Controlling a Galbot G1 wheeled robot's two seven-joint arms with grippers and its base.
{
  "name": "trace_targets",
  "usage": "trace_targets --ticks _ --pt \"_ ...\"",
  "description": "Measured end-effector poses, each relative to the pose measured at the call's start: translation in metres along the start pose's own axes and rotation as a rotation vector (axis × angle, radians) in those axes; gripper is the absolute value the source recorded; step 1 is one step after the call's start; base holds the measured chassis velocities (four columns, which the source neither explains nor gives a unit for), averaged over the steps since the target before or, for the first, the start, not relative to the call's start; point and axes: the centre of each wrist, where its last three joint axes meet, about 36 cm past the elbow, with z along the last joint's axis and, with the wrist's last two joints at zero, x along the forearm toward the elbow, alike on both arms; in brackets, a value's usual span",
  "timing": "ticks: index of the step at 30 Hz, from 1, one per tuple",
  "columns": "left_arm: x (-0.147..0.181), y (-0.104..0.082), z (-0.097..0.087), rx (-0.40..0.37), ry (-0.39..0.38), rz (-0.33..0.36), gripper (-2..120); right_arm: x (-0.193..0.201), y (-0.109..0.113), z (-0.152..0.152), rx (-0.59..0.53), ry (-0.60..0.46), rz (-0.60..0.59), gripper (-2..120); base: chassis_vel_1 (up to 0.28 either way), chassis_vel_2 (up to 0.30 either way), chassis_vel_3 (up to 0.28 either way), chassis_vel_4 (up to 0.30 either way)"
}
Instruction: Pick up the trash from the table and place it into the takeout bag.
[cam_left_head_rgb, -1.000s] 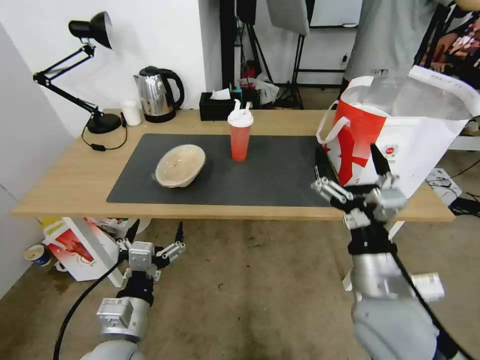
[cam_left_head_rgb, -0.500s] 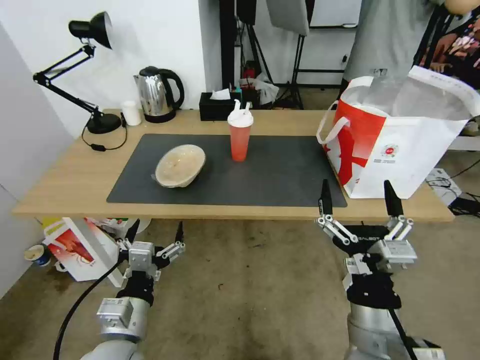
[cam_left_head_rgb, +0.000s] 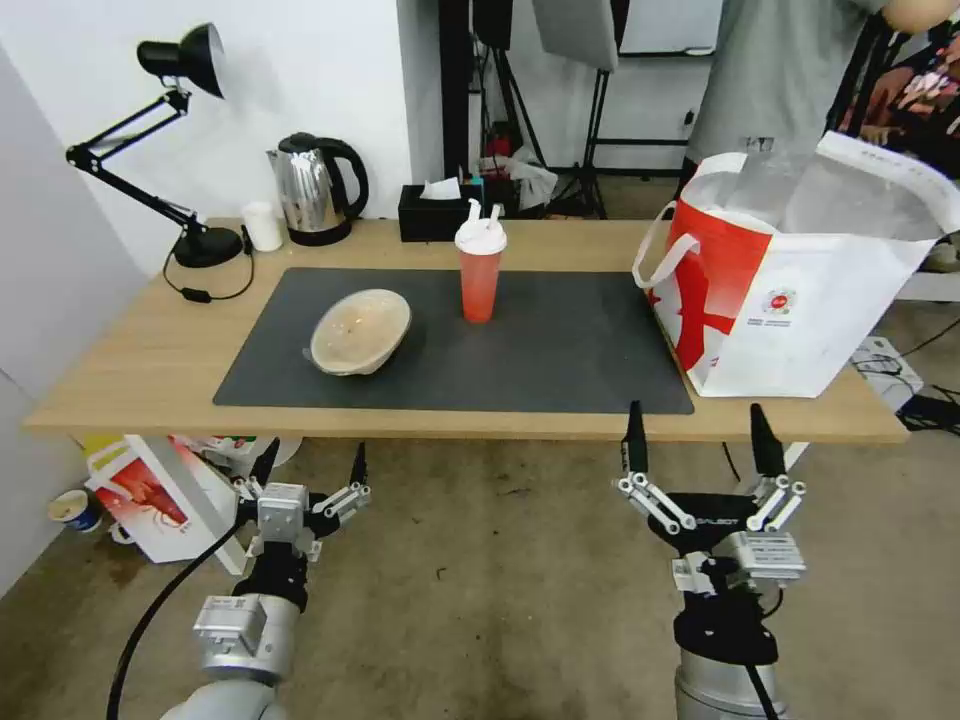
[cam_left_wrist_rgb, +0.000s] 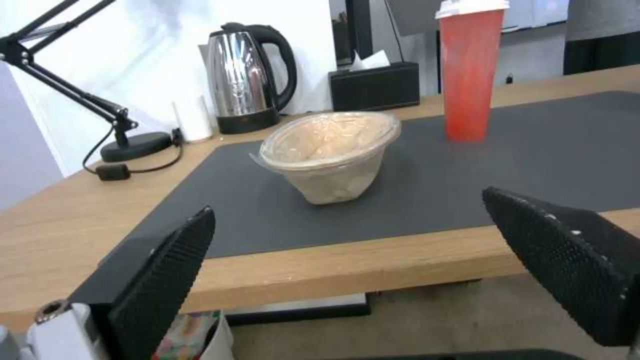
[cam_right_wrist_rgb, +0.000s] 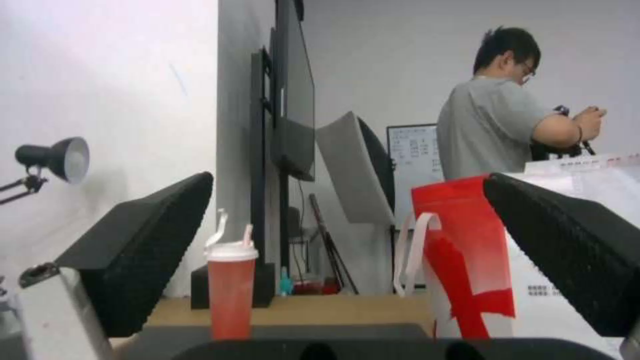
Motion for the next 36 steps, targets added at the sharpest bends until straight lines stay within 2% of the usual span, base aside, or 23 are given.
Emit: trace_targets --ticks 36 --pt "0.0 0.0 0.0 0.0 0.0 0.0 100 0.021 0.006 0.01 0.006 0.015 -0.022 100 0.0 0.0 0.0 0.0"
